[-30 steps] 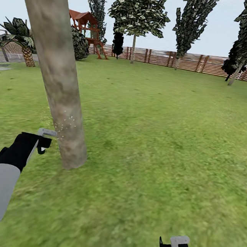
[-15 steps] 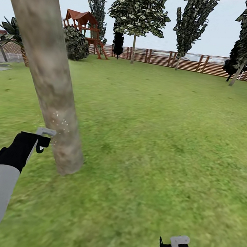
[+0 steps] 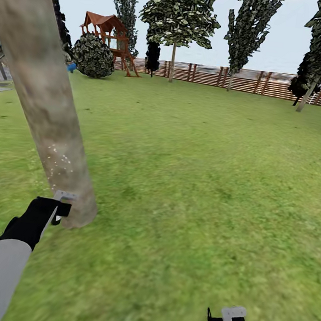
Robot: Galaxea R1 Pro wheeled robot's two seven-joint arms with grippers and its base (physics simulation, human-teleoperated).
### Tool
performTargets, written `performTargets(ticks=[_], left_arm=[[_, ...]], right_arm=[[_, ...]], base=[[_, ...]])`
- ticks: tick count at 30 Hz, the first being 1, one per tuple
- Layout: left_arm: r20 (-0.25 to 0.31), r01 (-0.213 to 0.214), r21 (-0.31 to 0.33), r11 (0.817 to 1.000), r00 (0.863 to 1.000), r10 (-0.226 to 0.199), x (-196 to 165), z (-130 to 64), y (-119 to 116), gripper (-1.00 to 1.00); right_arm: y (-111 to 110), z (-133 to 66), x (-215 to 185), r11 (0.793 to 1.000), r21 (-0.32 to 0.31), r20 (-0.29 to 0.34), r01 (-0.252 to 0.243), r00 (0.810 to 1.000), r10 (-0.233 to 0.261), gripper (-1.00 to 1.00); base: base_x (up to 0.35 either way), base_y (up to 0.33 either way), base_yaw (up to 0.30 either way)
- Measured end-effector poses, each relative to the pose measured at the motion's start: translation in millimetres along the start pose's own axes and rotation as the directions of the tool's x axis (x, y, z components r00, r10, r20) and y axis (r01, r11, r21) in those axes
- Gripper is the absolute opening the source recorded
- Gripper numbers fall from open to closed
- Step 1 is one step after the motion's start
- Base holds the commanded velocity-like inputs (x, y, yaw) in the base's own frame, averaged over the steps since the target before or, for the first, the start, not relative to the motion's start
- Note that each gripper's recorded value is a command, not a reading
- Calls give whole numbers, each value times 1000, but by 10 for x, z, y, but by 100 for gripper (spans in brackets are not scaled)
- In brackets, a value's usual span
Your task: In the garden, pick up the pesticide atomizer on the floor and spray pesticide onto both trees until each tree trunk is fully covered.
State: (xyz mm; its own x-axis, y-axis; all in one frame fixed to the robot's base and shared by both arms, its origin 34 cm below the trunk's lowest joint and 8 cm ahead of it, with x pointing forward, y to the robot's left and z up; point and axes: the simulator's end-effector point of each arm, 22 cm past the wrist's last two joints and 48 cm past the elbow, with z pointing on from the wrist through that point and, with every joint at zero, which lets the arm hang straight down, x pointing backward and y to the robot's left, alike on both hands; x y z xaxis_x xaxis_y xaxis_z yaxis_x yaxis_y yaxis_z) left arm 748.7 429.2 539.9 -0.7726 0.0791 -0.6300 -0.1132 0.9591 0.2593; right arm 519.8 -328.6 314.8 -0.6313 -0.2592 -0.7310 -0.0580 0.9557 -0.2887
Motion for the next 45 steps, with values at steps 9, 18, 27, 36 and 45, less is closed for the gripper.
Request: performTargets(ticks=[9,18,27,36,45], left_arm=[[-25,131,-174,976,990,-137,741,60,1044,-100],[-22,142,-118,983,989,-146,1152,234,512,-100],[-37,136,-85,987,990,-140,1206,260,273,-100],[-26,124,-141,982,991,-129,1242,263,424,-100],[-31,113,-133,985,993,-118,1266,267,317,-100]], right_arm=[[3,0,1,1000,-1,0,1,1000,-1,100],[1,-1,2,1000,0,0,1,1000,-1,100],[1,-1,1,1000,-1,0,1,1000,-1,100],[-4,-1,2,1000,2,0,0,1000,0,100],[-5,1,-2,1000,2,0,0,1000,0,100]], base=[[288,-128,1],[123,-3,225],[0,0,187],[281,81,2],[54,18,125]])
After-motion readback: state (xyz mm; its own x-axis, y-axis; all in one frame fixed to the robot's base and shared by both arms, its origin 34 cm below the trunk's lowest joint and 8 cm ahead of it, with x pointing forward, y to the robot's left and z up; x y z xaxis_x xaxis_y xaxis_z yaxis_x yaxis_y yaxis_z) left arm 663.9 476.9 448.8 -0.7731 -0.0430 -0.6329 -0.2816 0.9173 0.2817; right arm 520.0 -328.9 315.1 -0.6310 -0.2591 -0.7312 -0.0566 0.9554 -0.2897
